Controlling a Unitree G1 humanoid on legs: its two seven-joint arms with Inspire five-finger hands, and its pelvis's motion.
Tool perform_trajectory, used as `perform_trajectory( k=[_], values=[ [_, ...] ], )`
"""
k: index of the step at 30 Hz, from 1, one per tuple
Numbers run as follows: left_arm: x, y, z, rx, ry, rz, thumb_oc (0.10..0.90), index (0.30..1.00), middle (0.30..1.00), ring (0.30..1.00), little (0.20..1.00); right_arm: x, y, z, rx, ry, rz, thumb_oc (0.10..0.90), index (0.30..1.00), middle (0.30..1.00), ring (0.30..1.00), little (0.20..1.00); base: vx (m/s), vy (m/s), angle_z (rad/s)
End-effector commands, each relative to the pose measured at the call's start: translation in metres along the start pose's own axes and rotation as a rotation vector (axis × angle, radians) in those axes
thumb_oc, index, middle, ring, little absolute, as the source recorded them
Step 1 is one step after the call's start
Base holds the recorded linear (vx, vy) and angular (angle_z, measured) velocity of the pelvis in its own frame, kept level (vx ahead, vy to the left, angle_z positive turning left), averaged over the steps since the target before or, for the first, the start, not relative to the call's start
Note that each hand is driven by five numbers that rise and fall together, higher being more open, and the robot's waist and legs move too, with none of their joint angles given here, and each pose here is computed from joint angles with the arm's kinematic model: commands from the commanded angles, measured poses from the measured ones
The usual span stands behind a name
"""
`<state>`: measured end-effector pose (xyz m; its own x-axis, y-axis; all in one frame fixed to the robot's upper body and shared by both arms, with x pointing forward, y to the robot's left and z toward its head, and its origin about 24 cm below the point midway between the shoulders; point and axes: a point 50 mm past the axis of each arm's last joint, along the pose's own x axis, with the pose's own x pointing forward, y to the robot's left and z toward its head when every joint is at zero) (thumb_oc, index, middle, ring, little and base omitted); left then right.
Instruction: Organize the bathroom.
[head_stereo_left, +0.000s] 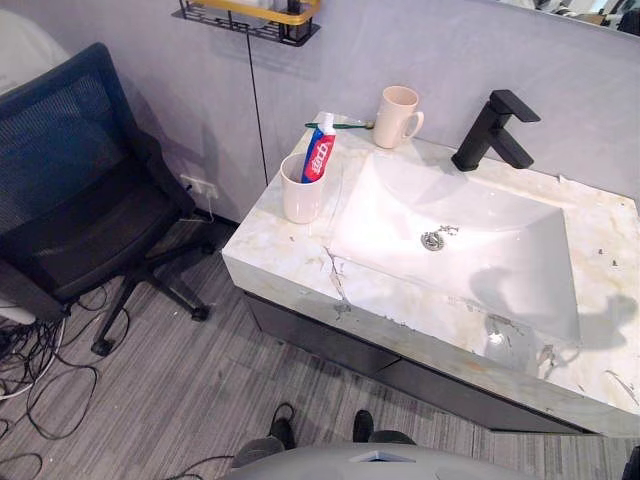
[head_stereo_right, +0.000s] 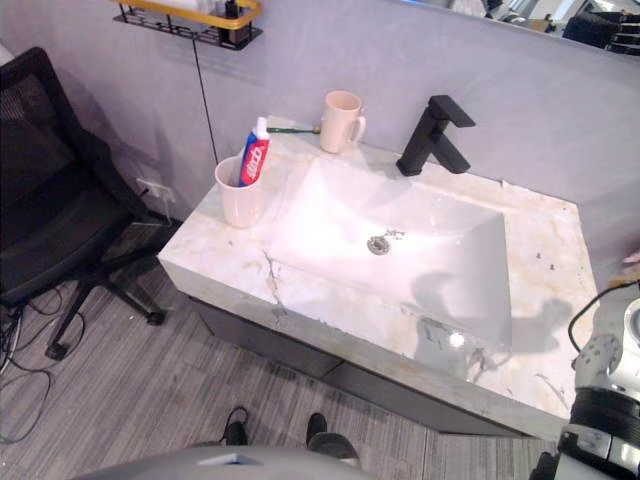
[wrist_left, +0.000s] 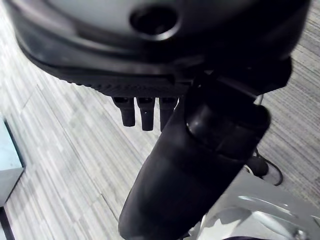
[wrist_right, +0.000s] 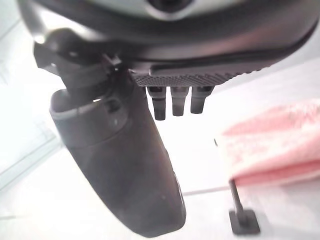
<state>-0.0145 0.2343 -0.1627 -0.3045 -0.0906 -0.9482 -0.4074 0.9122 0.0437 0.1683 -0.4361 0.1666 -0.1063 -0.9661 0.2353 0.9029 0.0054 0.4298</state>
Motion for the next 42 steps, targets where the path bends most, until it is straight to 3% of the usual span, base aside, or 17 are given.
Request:
perform_trajectory(
  k=[1,7,9,15,21,22,27,30,36,42],
  values=[
    [0.004,0.014,-0.028,-0.019,0.142,0.033,0.8,0.9,0.9,0.9,0.9,0.024,0.01,0.053,0.098,-0.218,-0.057,0.8,0.9,0.9,0.9,0.9,-0.02,0.024,-0.09],
    [0.002,0.016,-0.024,-0.017,0.127,0.035,0.8,0.9,0.9,0.9,0.9,0.048,-0.029,0.034,-0.078,-0.145,-0.254,0.8,0.9,0.9,0.9,0.9,-0.02,0.023,-0.08],
    [0.0,0.019,-0.019,-0.01,0.115,0.037,0.8,0.9,0.9,0.9,0.9,0.055,-0.055,0.019,-0.147,-0.081,-0.368,0.8,0.9,0.9,0.9,0.9,-0.06,0.023,-0.12],
    [-0.003,0.022,-0.013,0.003,0.087,0.025,0.8,0.9,0.9,0.9,0.9,0.058,-0.097,-0.001,-0.188,0.028,-0.515,0.8,0.9,0.9,0.9,0.9,-0.05,0.022,-0.06],
    [-0.004,0.021,-0.006,-0.005,0.044,0.005,0.8,0.9,0.9,0.9,0.9,0.048,-0.139,-0.025,-0.181,0.162,-0.692,0.8,0.9,0.9,0.9,0.9,-0.04,0.015,-0.11],
    [-0.004,0.021,-0.004,-0.011,0.027,0.005,0.8,0.9,0.9,0.9,0.9,0.043,-0.159,-0.036,-0.175,0.223,-0.767,0.8,0.9,0.9,0.9,0.9,-0.04,0.016,-0.1],
    [-0.005,0.02,0.002,-0.001,-0.009,0.018,0.8,0.9,0.9,0.9,0.9,0.018,-0.208,-0.065,-0.305,0.397,-0.888,0.8,0.9,0.9,0.9,0.9,-0.03,0.015,-0.1],
    [-0.006,0.019,0.005,0.006,-0.021,0.019,0.8,0.9,0.9,0.9,0.9,0.003,-0.224,-0.079,-0.4,0.478,-0.876,0.8,0.9,0.9,0.9,0.9,-0.03,0.004,-0.09],
    [-0.007,0.01,0.012,0.038,-0.025,0.016,0.8,0.9,0.9,0.9,0.9,-0.056,-0.249,-0.122,-0.62,0.714,-0.762,0.8,0.9,0.9,0.9,0.9,-0.01,-0.004,-0.03],
    [-0.008,0.002,0.02,0.082,-0.049,0.02,0.8,0.9,0.9,0.9,0.9,-0.126,-0.25,-0.162,-0.8,0.994,-0.463,0.8,0.9,0.9,0.9,0.9,0.0,0.0,0.0]
  ],
)
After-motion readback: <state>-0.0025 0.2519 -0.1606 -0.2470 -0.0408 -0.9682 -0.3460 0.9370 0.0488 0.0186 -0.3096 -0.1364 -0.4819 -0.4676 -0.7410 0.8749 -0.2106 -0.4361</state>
